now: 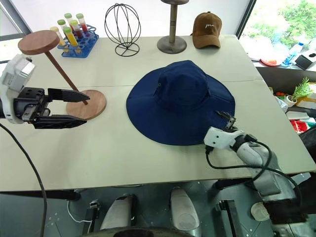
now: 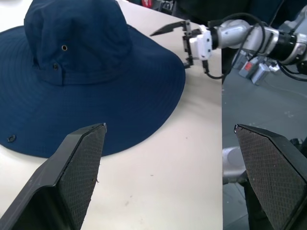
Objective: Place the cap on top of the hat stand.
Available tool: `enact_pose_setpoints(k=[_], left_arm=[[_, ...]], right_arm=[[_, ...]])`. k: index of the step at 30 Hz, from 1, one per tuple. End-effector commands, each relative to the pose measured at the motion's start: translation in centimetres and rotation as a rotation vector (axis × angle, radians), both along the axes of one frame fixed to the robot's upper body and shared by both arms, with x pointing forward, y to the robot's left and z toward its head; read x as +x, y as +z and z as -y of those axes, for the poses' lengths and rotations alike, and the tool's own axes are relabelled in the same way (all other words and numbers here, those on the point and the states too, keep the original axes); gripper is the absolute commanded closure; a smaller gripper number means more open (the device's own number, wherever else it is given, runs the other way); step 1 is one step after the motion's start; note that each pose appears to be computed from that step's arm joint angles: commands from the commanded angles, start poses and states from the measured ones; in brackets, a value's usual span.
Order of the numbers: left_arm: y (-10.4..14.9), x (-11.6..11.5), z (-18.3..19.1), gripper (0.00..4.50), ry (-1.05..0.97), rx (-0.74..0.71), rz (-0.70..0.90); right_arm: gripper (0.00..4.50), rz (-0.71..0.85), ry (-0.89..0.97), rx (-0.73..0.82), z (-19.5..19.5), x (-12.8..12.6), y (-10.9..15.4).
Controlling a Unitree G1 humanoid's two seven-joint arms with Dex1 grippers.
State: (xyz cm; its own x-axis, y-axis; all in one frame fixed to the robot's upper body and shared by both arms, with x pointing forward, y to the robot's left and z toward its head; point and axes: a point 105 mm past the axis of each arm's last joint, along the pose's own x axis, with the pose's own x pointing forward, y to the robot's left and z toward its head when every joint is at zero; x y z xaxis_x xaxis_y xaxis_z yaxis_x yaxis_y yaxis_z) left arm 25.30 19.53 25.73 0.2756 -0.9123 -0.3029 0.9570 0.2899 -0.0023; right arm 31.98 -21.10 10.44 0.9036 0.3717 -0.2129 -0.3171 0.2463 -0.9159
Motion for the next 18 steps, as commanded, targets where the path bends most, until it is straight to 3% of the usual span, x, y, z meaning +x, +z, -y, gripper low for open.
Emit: enact_pose_setpoints(k=[1,4,7,14,18], left_arm=[[1.3,-0.5,-0.1,0.00,0.014,0.004,0.057],[1.3,-0.6,-0.2,0.00,0.027,0.004,0.061],[1.4,-0.8,-0.4,0.00,0.039,0.003,0.062],[1.4,-1.0,-0.6,0.00,0.064,-0.003,0.066],[1.4,-1.1,-0.8,0.00,0.080,-0.010,0.069]], right_arm=[[0.05,-0.027,0.018,-0.011,-0.6,0.6,-1.7],[0.05,-0.023,0.036,0.014,-1.0,1.1,-1.7],[0.86,-0.026,0.061,0.041,-1.4,1.0,-1.5],[4.47,-0.045,0.074,0.084,-1.4,0.9,-1.2],[4.47,-0.101,0.077,0.205,-1.6,0.7,-0.7]])
